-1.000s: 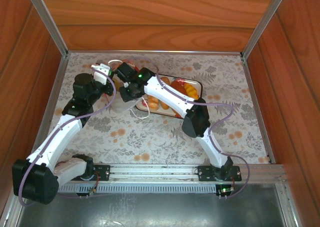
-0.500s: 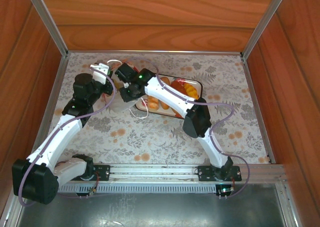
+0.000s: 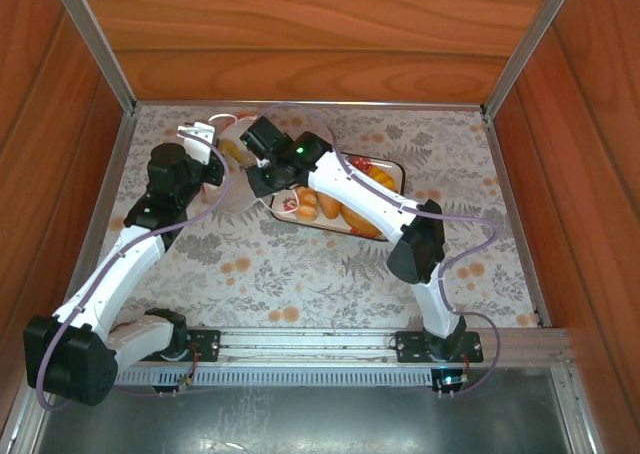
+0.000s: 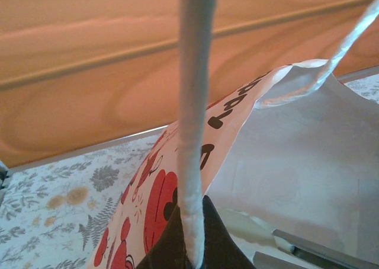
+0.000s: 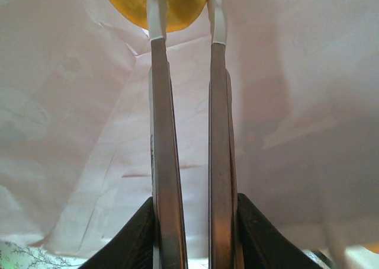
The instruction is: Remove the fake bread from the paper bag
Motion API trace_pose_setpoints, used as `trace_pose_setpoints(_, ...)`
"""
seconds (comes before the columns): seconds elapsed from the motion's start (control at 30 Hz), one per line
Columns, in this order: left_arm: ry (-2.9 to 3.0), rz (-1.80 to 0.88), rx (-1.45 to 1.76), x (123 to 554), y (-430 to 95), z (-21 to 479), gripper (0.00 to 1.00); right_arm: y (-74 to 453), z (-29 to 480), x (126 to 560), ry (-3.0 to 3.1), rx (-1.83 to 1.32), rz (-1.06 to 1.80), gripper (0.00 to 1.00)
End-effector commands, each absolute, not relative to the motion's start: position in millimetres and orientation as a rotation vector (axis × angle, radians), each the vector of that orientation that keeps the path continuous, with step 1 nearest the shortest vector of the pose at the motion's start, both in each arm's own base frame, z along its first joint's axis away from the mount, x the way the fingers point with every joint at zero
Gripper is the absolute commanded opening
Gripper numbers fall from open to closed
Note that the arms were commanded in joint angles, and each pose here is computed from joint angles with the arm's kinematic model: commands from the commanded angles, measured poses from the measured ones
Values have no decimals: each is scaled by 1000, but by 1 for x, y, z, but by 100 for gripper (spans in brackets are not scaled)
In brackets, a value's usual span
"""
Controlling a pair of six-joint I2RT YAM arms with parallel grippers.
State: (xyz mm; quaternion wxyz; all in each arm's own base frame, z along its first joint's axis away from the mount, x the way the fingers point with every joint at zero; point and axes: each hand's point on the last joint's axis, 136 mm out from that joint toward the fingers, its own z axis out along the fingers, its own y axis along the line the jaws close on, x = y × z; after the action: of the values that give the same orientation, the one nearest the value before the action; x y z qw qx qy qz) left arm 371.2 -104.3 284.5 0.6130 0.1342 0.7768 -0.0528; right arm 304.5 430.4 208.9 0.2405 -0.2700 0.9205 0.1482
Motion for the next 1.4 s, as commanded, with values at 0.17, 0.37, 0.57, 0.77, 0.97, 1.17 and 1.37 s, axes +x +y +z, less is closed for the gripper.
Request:
trace_pose_setpoints(0.17, 1894, -4, 156, 381, -79, 289, 0, 406, 271, 290, 2389, -724, 376, 0)
trace_pose_setpoints(0.37, 1941, 1, 75, 386, -70, 289, 0, 382, 295, 286, 2349, -682, 340, 0)
trace_pose_setpoints(0.57, 1977, -30, 23, 392, -68, 291, 0, 358, 317, 286, 2306, -635, 277, 0)
trace_pose_setpoints(0.77, 2013, -79, -61, 400, -62, 293, 0, 340, 351, 279, 2229, -596, 312, 0)
trace_pose_setpoints(0.97, 2048, -163, -188, 407, -49, 295, 0, 318, 397, 261, 2107, -563, 436, 0)
trace_pose_setpoints(1.17, 2074, -311, -317, 415, -40, 292, 0, 280, 408, 257, 2068, -479, 365, 0)
trace_pose_setpoints(1.37, 2103, -453, -393, 423, -42, 282, 0, 244, 405, 258, 2075, -393, 230, 0)
